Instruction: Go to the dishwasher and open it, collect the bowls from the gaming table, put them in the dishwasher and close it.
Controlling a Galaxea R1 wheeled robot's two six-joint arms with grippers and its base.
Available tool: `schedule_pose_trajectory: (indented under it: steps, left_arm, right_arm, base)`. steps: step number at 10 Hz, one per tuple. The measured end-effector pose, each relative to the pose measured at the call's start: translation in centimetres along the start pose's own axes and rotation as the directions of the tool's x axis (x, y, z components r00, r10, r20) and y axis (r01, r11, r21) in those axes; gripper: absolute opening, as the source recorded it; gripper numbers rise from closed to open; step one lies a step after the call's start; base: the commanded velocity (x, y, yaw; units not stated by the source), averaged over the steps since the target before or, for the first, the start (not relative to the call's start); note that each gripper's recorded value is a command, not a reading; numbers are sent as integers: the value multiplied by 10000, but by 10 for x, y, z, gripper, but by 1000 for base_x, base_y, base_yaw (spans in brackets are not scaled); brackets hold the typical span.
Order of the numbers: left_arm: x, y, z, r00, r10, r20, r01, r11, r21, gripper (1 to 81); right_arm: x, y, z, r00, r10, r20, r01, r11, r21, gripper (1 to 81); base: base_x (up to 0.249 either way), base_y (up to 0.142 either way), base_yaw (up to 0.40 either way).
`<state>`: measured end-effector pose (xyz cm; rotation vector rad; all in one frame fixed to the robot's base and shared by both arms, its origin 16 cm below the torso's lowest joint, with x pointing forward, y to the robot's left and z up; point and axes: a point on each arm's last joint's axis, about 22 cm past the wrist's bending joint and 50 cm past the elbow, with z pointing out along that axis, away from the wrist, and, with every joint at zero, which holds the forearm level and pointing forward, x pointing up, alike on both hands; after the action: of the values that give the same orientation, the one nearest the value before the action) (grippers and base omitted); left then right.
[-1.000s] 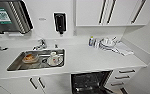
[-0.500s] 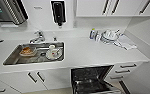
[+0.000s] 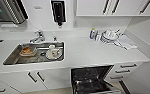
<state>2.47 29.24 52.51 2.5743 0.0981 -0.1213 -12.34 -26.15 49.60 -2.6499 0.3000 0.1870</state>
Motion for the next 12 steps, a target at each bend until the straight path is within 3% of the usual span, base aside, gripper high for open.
schedule_pose_trajectory:
  steps: [3,6,8,10,12]
  left_arm:
    - [84,18,-9,9960,289,-843,-323,9987,-391,10]
    - [121,44,6,9987,347,-384,-384,9943,-994,10]
    - [159,56,6,9968,679,-430,-725,9905,-1169,10]
    - [204,75,-2,9912,1177,-604,-1248,9832,-1335,10]
    - [258,103,-10,9821,1689,-839,-1802,9716,-1533,10]
  right_arm:
    - [-4,-1,0,9998,89,153,-89,10000,15,10]
    - [-17,-17,3,9961,474,744,-496,9984,271,10]
    - [-19,-15,1,9949,558,844,-578,9981,222,10]
    - [-19,-12,0,9948,556,858,-574,9982,182,10]
    - [-19,-12,-1,9948,561,845,-578,9982,172,10]
  base:
    - [0,0,0]
    - [0,0,0]
    - [0,0,0]
    - [0,0,0]
    - [0,0,0]
